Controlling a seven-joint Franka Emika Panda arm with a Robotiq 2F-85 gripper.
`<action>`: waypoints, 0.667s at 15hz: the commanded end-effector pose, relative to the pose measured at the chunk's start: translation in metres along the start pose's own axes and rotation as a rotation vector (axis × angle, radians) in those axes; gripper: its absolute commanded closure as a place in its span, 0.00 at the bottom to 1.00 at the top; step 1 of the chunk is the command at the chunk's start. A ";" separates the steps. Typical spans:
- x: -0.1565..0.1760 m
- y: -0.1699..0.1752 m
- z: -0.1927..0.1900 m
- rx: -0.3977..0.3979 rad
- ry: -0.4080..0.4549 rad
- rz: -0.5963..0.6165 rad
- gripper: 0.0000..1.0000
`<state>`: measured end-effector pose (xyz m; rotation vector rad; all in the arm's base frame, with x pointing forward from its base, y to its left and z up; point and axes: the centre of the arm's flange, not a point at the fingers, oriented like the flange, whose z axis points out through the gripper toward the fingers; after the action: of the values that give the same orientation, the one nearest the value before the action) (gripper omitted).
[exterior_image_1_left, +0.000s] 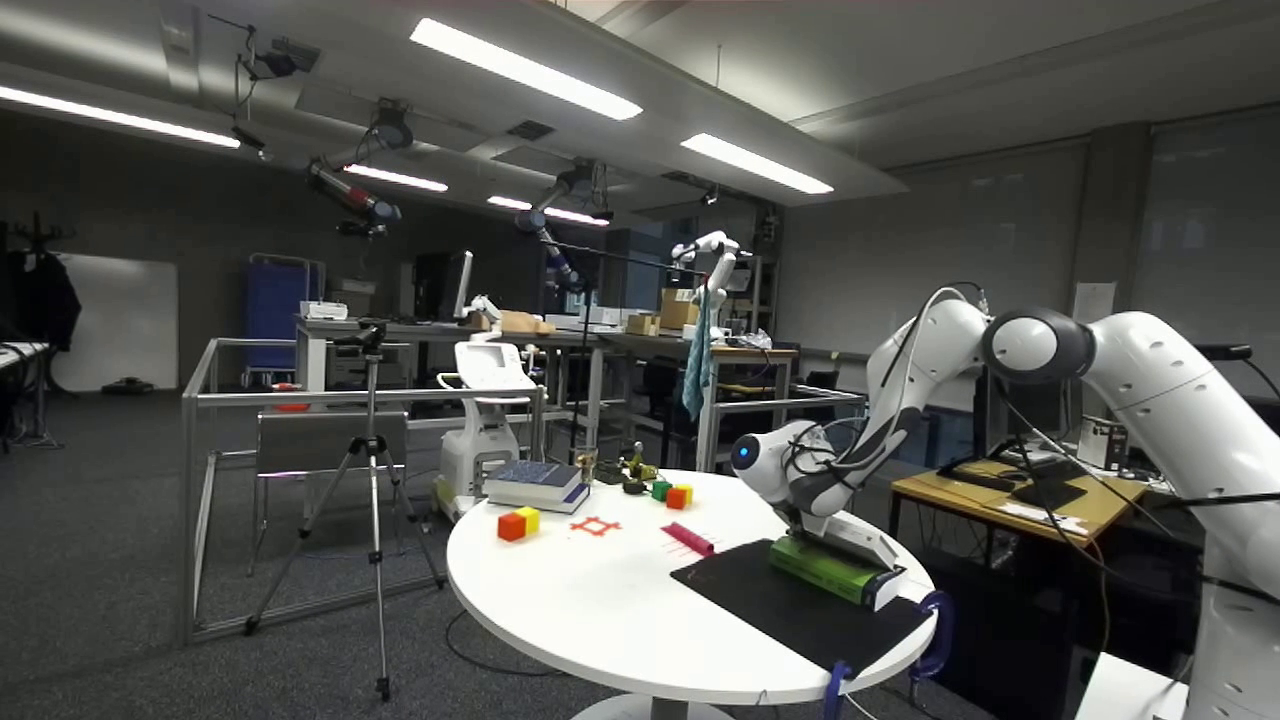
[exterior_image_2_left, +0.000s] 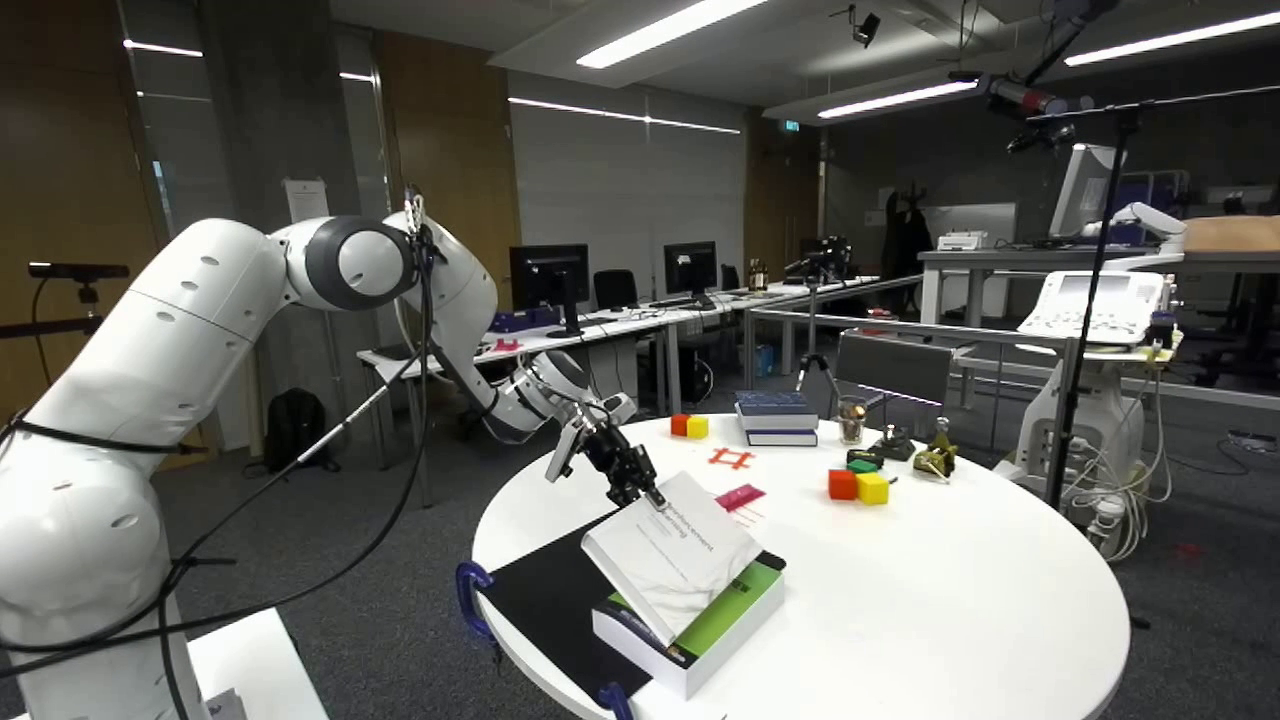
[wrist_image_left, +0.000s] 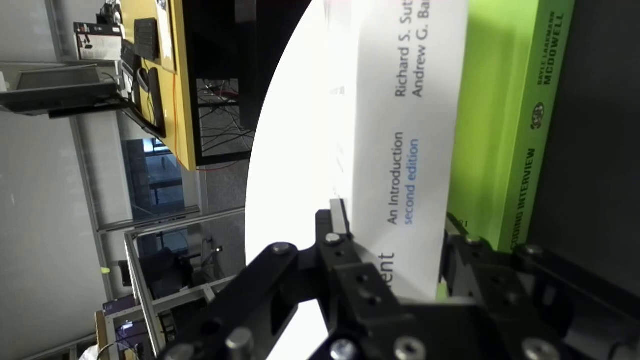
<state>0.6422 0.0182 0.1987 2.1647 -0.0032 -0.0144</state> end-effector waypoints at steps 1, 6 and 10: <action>-0.001 0.021 -0.017 0.014 -0.063 0.038 0.84; 0.004 0.033 -0.007 0.012 -0.086 0.070 0.84; 0.007 0.040 0.003 0.013 -0.103 0.084 0.84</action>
<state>0.6450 0.0053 0.2076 2.1859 -0.1157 -0.0632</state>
